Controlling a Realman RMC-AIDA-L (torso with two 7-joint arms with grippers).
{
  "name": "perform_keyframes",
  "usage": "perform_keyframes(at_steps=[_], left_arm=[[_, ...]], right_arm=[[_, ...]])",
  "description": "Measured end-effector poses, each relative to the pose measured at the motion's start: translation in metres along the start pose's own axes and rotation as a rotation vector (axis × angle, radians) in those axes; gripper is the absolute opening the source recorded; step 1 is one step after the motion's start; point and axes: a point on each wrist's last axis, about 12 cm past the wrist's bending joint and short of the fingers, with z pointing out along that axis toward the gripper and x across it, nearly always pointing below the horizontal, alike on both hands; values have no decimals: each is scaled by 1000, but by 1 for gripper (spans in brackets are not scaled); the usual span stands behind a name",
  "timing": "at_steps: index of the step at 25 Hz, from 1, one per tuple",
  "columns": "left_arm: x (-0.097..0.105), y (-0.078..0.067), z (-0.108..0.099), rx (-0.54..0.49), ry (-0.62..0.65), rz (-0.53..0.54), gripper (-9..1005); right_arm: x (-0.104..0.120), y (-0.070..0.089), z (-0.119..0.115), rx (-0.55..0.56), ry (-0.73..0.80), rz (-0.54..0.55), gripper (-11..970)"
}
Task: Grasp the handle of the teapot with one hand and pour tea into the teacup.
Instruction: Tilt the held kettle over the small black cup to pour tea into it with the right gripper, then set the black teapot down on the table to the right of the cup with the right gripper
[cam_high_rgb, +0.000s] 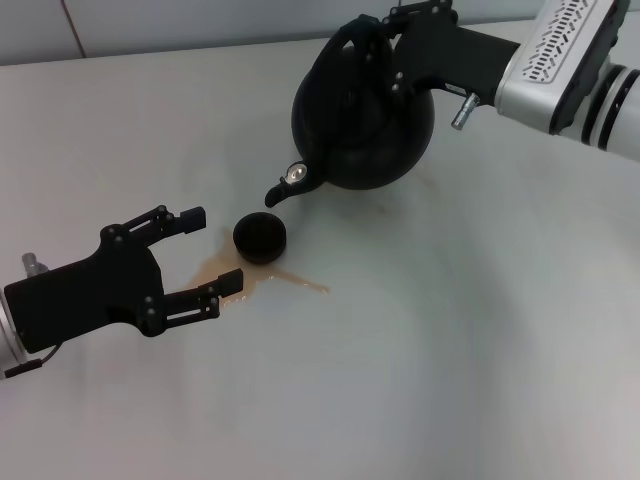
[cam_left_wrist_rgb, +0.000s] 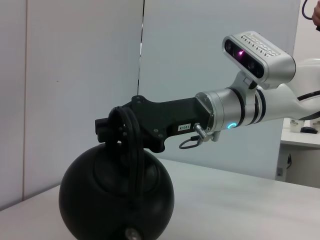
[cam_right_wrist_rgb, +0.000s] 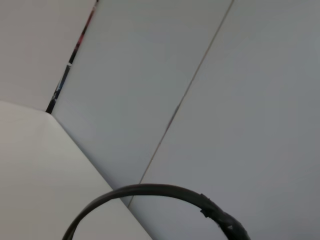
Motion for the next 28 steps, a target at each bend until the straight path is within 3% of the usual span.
perform_keyframes(at_steps=[14, 28], left_arm=[[-1, 1, 2, 4, -1, 4, 863], [-2, 1, 2, 5, -1, 7, 863]], right_arm=[[9, -1, -19, 121, -69, 215, 93], [38, 7, -34, 227, -14, 402, 117]])
